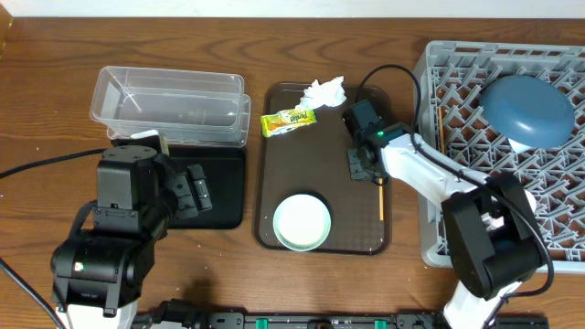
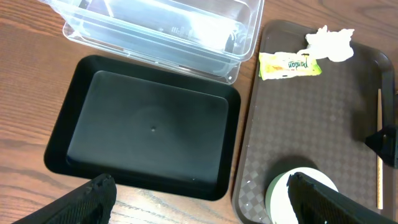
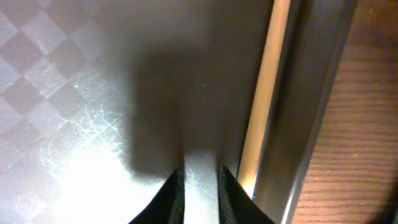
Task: Sort waste into correct bins and load items into the dishwasher rack
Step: 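Reach the right gripper to the second chopstick and grasp it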
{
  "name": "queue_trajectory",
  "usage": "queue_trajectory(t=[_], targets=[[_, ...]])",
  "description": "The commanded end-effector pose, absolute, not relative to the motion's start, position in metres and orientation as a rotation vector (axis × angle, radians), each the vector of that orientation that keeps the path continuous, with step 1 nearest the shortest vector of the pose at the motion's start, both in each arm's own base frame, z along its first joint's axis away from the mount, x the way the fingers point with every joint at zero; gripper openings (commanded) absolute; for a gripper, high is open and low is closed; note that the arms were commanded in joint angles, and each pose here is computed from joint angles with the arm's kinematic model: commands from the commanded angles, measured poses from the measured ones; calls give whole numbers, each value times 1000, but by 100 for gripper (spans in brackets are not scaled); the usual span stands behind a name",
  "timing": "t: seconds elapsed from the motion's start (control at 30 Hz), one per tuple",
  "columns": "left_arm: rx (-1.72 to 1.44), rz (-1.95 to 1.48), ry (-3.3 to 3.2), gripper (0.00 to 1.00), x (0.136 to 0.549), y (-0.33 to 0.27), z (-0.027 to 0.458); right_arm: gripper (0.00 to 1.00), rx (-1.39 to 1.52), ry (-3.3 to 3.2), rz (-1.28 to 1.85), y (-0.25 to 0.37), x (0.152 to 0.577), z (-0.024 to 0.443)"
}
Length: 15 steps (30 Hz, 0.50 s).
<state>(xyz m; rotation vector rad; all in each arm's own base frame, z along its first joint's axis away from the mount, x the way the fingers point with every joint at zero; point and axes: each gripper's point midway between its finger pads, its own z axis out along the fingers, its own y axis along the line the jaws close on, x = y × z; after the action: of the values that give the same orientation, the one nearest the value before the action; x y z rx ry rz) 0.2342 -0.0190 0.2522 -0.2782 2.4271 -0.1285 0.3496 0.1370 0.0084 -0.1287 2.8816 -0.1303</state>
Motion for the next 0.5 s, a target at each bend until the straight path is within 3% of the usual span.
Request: queue_trajectory(t=[0.0, 0.47], targets=[[-281, -119, 2414, 90, 235, -18, 257, 21, -136, 2815, -159, 132, 356, 30], [-281, -119, 2414, 90, 235, -18, 257, 24, -62, 2879, -195, 108, 351, 13]])
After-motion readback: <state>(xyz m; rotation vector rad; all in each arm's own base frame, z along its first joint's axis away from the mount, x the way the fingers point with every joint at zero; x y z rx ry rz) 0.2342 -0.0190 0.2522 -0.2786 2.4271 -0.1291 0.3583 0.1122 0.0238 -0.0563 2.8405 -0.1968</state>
